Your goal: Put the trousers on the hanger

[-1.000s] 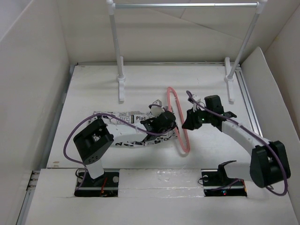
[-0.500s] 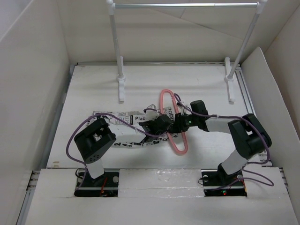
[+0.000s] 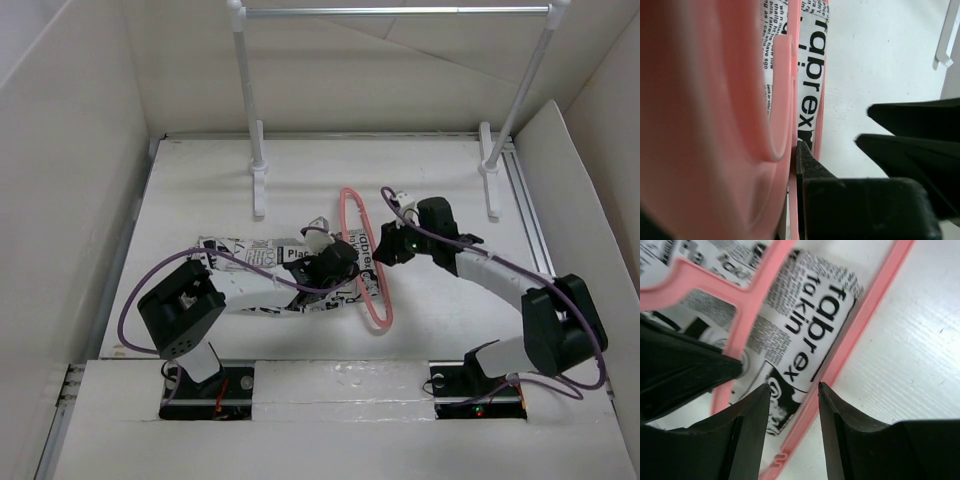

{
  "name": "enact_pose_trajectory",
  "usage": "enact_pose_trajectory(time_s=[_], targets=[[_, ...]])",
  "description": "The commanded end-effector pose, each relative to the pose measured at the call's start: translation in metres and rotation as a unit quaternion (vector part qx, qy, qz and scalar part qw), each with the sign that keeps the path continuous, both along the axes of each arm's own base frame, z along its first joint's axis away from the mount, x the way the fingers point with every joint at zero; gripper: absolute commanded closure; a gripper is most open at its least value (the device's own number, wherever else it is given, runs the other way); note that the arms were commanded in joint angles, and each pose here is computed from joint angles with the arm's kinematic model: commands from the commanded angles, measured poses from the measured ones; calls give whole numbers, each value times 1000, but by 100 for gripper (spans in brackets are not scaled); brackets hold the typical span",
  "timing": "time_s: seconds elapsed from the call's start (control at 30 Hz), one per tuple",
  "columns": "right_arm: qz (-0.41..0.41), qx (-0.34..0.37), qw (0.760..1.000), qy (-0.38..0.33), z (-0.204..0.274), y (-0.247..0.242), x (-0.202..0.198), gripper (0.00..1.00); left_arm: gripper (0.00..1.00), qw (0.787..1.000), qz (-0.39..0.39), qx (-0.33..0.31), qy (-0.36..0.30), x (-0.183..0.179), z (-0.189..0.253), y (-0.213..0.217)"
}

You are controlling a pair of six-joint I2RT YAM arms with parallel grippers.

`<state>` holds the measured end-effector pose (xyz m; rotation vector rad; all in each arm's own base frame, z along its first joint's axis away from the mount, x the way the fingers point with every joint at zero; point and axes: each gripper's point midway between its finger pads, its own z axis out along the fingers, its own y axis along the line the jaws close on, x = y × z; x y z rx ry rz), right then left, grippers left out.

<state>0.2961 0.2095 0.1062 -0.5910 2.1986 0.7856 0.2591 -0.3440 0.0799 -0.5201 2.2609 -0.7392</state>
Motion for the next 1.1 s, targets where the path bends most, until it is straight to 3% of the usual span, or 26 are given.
enact_pose_trajectory(time_s=[0.0,0.33,0.37,0.4,0.53,0.73,0.87,1.07], targets=[[9,-44,998,46,-38,-4,-8,51,100,1000,-9,16,0,0,-4,4],[19,-81,993,89,-88,28,-13,55,100,999,-20,28,10,0,-16,-2],[16,-85,992,94,-92,30,-15,61,100,999,-19,28,10,0,-17,-2],[11,-89,991,95,-94,28,-14,83,100,999,-19,29,11,-1,-18,-1],[-7,-94,992,83,-83,19,-10,100,100,999,-18,38,15,-2,-23,2],[-8,-110,993,32,-36,11,4,100,100,998,-19,60,22,-3,-28,6],[-17,-80,997,-11,12,-10,16,100,100,996,-19,88,26,-5,-32,16],[-21,-79,997,-7,19,-47,13,96,100,993,-18,118,11,-7,-30,35]])
